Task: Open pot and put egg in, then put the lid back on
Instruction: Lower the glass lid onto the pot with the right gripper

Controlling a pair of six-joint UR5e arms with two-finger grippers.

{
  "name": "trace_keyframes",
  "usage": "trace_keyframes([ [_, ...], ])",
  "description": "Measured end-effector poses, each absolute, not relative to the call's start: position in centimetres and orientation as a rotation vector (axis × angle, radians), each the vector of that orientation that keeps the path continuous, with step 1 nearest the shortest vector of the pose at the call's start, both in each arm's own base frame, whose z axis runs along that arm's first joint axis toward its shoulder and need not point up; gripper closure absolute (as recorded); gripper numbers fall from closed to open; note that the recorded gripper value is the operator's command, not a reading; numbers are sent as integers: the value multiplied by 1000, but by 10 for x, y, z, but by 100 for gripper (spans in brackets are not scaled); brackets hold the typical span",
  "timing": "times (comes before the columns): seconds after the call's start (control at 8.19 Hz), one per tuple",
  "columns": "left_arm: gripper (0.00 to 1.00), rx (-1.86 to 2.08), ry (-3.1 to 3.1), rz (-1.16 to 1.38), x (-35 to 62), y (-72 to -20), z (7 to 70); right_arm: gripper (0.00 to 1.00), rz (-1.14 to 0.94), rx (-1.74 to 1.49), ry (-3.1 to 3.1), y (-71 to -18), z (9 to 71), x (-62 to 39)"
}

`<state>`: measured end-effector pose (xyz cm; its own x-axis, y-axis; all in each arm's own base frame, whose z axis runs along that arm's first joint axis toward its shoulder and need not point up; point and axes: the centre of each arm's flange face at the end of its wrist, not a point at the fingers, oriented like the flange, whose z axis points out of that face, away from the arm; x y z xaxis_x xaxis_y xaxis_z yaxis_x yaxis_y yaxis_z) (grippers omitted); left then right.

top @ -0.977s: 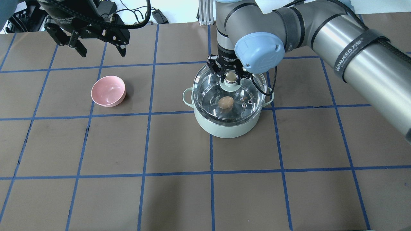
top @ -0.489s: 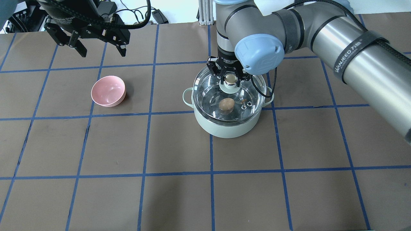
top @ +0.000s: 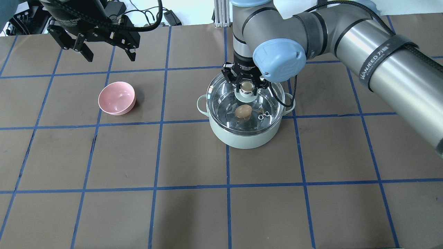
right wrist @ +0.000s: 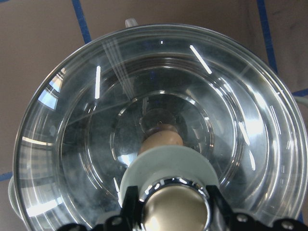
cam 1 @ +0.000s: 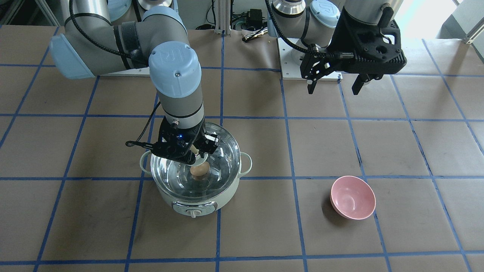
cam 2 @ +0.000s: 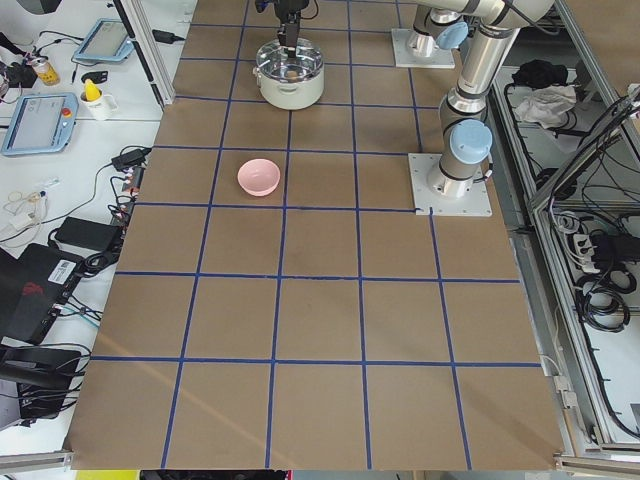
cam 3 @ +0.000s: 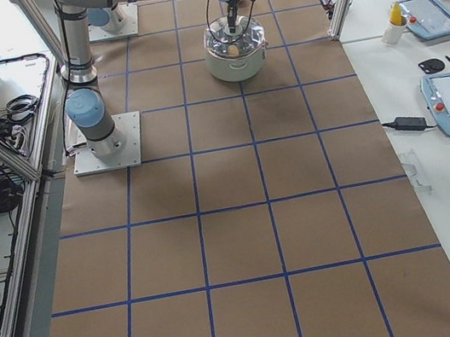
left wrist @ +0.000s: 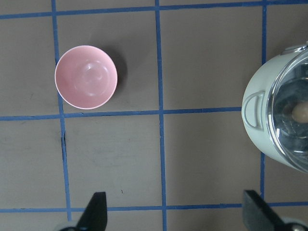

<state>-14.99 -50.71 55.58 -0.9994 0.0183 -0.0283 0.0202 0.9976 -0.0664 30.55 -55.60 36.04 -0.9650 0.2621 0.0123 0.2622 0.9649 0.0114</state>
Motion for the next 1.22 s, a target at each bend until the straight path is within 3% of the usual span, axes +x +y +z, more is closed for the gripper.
trace_keyframes([
  [0.12,0,30,3112,-103,-150,-507,556,84,-30,-409,-3109,-554,359,306],
  [0.61,0,29,3112,-105,-150,-506,556,58,-35,-400,-3107,-551,355,305],
  [0.98,0,29,3111,-107,-150,-506,557,15,-26,-397,-3105,-551,355,305],
  [1.22,0,28,3111,-109,-150,-507,557,3,-27,-406,-3108,-551,354,305],
])
